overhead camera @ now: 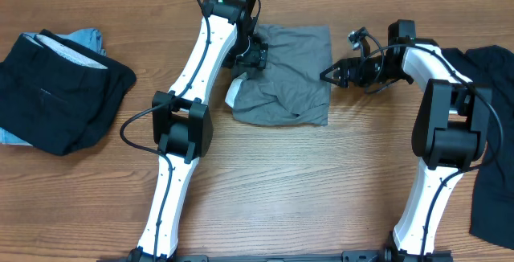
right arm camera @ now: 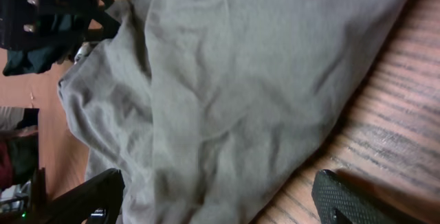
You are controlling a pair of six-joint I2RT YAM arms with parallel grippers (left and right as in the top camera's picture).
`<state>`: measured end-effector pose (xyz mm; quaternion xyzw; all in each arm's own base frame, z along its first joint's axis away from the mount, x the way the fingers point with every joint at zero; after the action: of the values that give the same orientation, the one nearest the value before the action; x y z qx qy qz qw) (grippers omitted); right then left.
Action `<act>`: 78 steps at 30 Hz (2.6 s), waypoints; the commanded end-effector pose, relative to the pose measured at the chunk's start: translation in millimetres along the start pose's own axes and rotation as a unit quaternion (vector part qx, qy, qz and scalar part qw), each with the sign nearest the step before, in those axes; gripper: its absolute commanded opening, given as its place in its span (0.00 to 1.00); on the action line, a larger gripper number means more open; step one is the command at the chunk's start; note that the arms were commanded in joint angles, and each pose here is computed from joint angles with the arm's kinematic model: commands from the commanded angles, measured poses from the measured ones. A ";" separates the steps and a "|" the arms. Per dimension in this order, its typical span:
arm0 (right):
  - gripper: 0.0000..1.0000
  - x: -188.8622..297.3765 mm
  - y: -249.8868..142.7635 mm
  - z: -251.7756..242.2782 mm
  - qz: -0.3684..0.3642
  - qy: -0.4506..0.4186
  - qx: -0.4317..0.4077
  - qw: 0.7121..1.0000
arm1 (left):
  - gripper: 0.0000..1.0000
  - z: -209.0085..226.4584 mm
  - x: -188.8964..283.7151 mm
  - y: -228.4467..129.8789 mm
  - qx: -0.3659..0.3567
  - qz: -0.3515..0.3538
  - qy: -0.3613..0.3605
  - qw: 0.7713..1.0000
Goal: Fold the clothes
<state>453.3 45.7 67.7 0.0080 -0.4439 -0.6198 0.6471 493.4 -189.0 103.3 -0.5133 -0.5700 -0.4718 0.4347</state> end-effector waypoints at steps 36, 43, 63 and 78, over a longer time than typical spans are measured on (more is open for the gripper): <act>0.13 -36.9 -17.2 -20.1 0.027 -0.096 -0.099 0.990 | 0.80 17.6 58.9 38.7 0.038 -0.118 0.012 0.992; 0.13 -36.9 -17.1 -20.0 0.026 -0.096 -0.099 0.990 | 0.91 37.1 11.4 26.1 0.056 -0.057 0.044 0.996; 0.13 -36.6 -18.0 -21.5 0.030 -0.103 -0.100 0.989 | 0.91 -2.6 -60.7 -6.9 -0.007 0.050 -0.162 0.985; 0.12 -19.2 9.7 -15.2 0.010 -0.114 -0.080 0.990 | 0.04 -29.2 -48.0 -2.7 -0.060 0.022 -0.177 0.982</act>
<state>462.5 63.7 42.3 -0.1026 -0.4372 -0.6487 0.6144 505.3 -204.3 70.9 -0.5932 -0.6152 -0.4085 0.3206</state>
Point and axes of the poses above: each gripper's point midway between its finger pads, its own x axis back along the fingers, its own z axis along the line the jaws close on, y = z × x, the point moved 6 cm from there along x, back along the fingers, and after that the axes turned 9 degrees about x, right-handed, at the moved point
